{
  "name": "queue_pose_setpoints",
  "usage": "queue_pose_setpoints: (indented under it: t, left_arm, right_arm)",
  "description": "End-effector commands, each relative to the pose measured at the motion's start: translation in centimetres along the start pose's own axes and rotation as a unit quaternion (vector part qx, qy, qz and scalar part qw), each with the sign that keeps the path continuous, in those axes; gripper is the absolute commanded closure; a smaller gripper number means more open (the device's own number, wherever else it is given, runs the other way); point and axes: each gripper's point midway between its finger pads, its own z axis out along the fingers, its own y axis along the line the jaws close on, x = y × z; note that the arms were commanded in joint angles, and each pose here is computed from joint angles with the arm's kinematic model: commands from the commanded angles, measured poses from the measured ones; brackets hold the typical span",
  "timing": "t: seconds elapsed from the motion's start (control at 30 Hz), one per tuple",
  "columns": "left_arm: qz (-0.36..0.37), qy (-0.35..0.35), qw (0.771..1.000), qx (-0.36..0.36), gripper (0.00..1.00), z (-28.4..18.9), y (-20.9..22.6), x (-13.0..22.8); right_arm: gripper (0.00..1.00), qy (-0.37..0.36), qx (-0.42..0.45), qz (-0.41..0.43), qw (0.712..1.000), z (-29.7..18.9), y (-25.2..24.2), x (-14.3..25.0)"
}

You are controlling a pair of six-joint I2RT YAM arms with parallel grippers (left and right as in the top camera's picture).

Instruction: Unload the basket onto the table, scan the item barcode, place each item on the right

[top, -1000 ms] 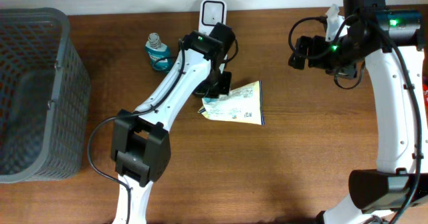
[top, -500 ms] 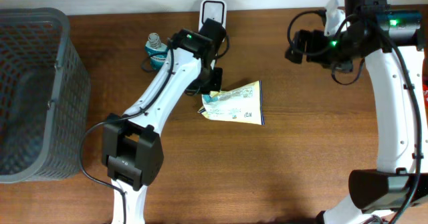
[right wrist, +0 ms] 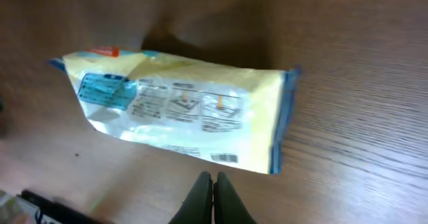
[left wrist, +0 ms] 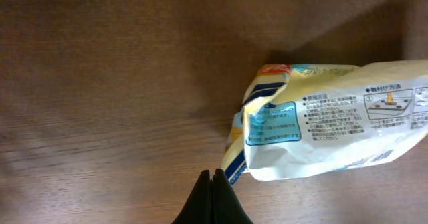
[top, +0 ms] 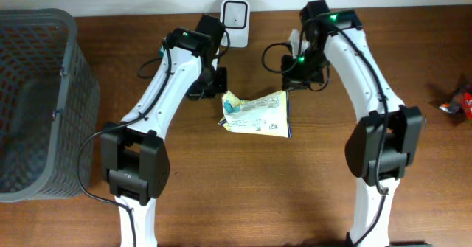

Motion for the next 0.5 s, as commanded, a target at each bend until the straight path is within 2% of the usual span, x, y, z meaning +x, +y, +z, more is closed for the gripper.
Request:
queue_pose_setpoints:
  t: [0.0,0.13,0.33,0.47]
  left_arm:
    - [0.0,0.001,1.0,0.018,1.0,-0.7,-0.9,0.5]
    - [-0.001,0.001,1.0,0.018,1.0,-0.7,-0.8,0.5]
    - [0.0,0.004,1.0,0.019,1.0,-0.5,-0.9,0.6]
    - [0.029,0.024,0.995,0.088,1.0,-0.8,-3.3,1.3]
  right_arm:
    - [0.96,0.022,-0.026,-0.036,0.999,1.8,2.4,1.1]
    - [0.96,0.043,-0.021,-0.005,0.999,5.5,1.2,2.2]
    - [0.96,0.036,-0.056,0.002,0.998,11.9,-0.6,3.3]
    - [0.96,0.021,-0.034,0.004,0.999,14.0,-2.7,3.7]
